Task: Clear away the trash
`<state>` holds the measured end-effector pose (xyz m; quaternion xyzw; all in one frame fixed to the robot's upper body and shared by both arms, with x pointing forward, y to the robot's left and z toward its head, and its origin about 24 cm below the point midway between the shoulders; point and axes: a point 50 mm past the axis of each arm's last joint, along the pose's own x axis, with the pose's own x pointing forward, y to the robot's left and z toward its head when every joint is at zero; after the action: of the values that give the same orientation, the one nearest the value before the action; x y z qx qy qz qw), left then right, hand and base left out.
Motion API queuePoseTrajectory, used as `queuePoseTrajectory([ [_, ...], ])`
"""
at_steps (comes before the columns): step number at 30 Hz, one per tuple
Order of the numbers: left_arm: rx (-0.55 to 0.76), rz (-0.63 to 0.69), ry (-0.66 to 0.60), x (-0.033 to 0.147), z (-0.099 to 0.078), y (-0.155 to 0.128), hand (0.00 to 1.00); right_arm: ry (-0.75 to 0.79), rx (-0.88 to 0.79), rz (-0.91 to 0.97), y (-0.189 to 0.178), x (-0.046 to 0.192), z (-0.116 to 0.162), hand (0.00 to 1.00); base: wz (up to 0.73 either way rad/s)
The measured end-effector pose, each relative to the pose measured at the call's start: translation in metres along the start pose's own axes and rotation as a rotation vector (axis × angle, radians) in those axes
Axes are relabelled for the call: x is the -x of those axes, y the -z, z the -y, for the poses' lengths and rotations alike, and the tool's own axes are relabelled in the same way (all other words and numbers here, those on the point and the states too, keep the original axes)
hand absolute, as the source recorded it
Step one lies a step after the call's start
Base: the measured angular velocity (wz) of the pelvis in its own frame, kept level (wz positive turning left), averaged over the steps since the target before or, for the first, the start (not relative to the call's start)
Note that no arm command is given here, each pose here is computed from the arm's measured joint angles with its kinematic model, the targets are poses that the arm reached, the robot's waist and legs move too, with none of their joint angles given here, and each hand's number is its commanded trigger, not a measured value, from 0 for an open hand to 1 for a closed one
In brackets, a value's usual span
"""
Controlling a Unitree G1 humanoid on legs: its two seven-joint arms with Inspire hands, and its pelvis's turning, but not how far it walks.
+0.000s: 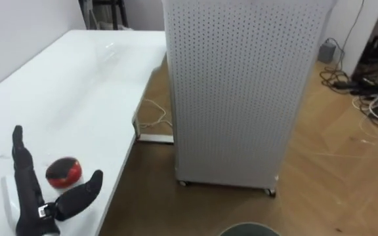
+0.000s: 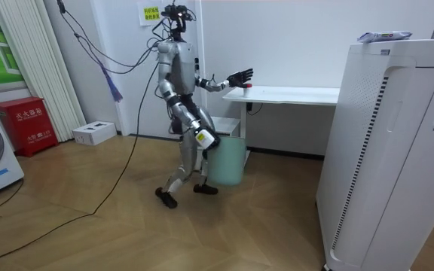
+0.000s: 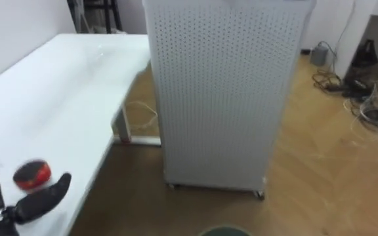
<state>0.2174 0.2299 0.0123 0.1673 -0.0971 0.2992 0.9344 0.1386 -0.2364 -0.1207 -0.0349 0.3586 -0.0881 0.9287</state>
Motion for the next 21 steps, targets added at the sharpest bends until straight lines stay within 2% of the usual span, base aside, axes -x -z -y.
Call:
queuePoseTrajectory([
  [9, 0.004, -0.007, 0.072, 0.009, 0.014, 0.001, 0.0, -0.006, 0.027, 0.006, -0.002, -0.001, -0.003, 1.0, 0.37],
  [21, -0.02, -0.03, 0.085, 0.012, 0.005, 0.007, 0.0, -0.077, 0.062, 0.056, -0.014, -0.003, -0.009, 1.0, 0.05],
])
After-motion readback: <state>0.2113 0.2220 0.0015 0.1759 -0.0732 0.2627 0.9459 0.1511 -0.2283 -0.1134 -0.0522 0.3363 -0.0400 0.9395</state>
